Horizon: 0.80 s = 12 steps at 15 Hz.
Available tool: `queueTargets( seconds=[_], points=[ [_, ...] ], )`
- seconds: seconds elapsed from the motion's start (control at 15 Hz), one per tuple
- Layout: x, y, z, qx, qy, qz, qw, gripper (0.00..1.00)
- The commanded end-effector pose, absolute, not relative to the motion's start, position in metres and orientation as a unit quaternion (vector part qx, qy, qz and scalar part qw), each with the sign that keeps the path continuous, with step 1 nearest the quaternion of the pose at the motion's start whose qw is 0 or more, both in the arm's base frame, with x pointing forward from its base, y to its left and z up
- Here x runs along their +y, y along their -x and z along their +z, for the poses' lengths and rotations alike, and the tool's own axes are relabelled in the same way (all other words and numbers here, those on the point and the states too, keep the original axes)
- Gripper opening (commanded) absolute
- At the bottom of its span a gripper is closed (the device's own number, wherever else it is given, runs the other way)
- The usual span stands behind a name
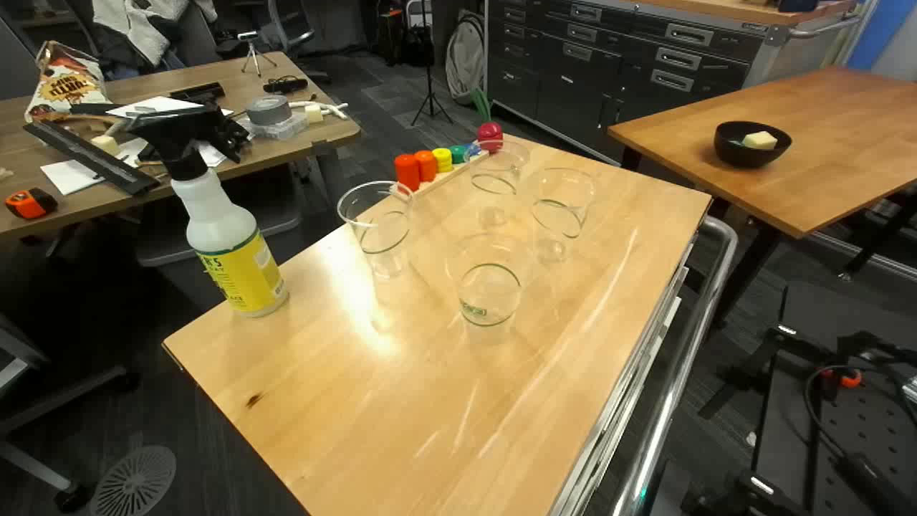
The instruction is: Stack the four cups together
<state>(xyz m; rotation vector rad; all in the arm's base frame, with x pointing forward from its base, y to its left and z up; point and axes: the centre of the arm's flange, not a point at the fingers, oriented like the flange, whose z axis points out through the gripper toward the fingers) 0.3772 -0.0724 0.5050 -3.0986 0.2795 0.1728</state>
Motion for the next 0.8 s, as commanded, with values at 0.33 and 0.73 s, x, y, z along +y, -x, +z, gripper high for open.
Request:
queueTargets(
  seconds=[0.33, 0.73],
  points=[
    [-0.073, -0.379, 0.513, 0.09, 0.995, 0.045, 0.012, 1.0],
    [-0.085, -0.396, 0.506, 0.106, 0.993, 0.041, 0.015, 1.0]
  ],
)
